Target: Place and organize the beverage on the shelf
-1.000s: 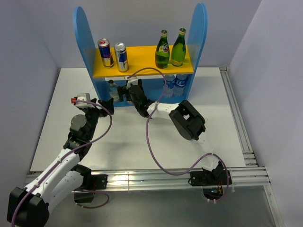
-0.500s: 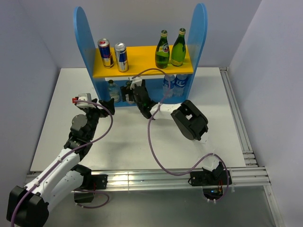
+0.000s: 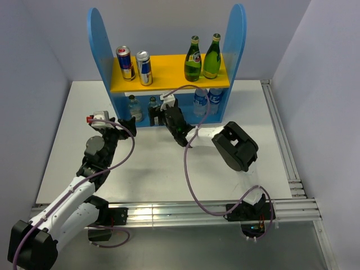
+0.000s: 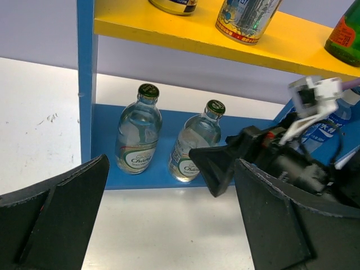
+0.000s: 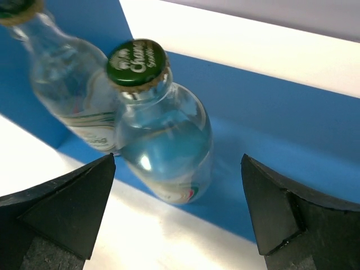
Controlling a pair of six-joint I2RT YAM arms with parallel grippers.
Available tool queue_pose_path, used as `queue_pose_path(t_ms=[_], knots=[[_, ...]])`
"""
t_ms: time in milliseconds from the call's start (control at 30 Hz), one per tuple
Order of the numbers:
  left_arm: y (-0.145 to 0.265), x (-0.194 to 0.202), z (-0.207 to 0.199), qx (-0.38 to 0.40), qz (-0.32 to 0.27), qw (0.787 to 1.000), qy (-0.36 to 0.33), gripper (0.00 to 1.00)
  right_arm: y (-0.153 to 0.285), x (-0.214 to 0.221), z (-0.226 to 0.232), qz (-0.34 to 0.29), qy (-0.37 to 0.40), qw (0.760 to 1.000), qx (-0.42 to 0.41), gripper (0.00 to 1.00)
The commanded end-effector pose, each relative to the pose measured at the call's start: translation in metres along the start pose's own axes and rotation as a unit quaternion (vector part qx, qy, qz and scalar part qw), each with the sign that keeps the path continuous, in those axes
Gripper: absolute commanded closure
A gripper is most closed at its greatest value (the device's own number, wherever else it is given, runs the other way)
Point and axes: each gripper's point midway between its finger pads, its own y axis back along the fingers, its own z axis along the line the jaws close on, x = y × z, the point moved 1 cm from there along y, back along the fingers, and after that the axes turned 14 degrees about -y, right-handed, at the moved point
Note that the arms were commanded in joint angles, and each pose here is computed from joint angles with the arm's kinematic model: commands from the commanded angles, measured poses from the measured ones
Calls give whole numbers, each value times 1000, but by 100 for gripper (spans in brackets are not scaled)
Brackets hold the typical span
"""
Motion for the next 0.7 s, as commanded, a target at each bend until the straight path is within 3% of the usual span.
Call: queue_pose_path(t_ms=[0, 167, 333, 467, 667], knots=[[-3, -12, 1, -6, -19, 1000, -3, 1, 25, -76, 40, -88, -41, 994, -52, 0], [-1, -15, 1, -6, -21, 1000, -3, 1, 83, -78, 40, -65, -74, 995, -32, 0], [2, -36, 2, -13, -11, 1000, 11, 1, 200, -125, 45, -45, -75, 996, 6, 0], [7, -68, 2, -29, -12, 999, 27, 1, 283, -174, 38, -79, -81, 993, -27, 0], [21, -97, -19, 9, -30, 999, 42, 1, 341, -213, 7, -109, -90, 990, -8, 0]])
